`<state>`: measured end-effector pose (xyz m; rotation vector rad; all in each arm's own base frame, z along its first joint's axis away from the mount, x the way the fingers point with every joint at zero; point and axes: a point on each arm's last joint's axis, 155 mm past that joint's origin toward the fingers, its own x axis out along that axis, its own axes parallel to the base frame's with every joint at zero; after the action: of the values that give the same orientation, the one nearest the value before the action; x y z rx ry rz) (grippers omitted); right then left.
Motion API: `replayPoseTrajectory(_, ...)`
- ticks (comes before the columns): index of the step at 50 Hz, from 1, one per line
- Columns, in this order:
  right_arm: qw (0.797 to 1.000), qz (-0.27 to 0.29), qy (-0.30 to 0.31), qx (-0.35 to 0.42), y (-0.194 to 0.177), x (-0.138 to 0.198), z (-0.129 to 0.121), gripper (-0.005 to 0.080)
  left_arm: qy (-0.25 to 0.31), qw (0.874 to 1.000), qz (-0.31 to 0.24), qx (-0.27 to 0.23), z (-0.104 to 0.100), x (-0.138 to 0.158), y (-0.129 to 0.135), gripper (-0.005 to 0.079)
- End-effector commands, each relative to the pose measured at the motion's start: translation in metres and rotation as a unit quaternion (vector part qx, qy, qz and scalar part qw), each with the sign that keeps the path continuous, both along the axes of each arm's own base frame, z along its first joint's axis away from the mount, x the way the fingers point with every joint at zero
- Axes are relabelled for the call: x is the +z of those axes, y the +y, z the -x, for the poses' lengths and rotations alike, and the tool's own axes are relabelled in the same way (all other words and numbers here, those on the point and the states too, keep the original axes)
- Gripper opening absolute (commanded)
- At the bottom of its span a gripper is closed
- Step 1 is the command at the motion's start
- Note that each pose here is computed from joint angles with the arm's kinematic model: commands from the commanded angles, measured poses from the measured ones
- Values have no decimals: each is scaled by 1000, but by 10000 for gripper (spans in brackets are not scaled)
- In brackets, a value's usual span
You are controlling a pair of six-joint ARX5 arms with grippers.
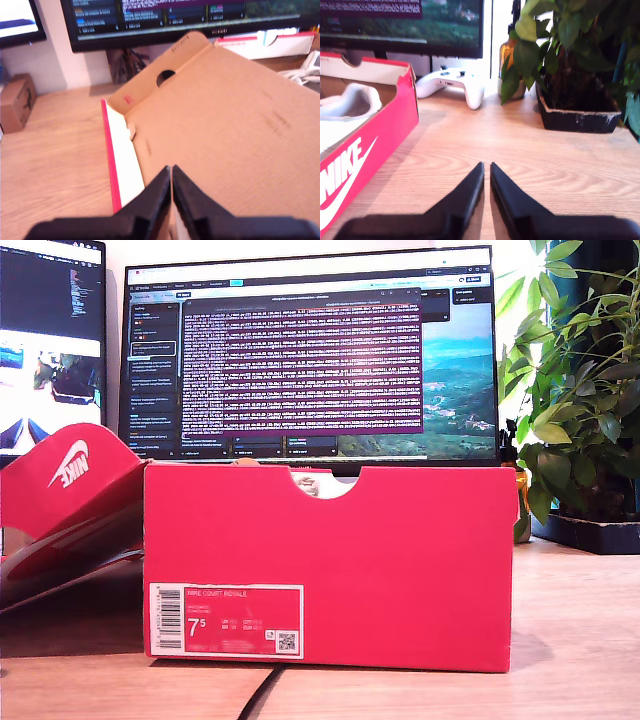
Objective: Pack the white shoes by picking the first shoe and placing it inside the red shoebox, left side, then picking and rotating the second shoe and placing it in the shoebox
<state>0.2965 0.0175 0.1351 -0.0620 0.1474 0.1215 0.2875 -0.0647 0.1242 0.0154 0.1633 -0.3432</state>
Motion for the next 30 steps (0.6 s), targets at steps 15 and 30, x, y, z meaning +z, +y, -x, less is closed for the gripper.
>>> replayPoseTrajectory(15, 1000, -8, 0, 1, 0, -8, 11, -12, -16, 1000, 7, -7, 10, -1, -2, -19)
replayPoseTrajectory(30, 1000, 2, -18, 8, 3, 3, 18, -12, -25, 1000, 9, -7, 14, 6, -3, -19)
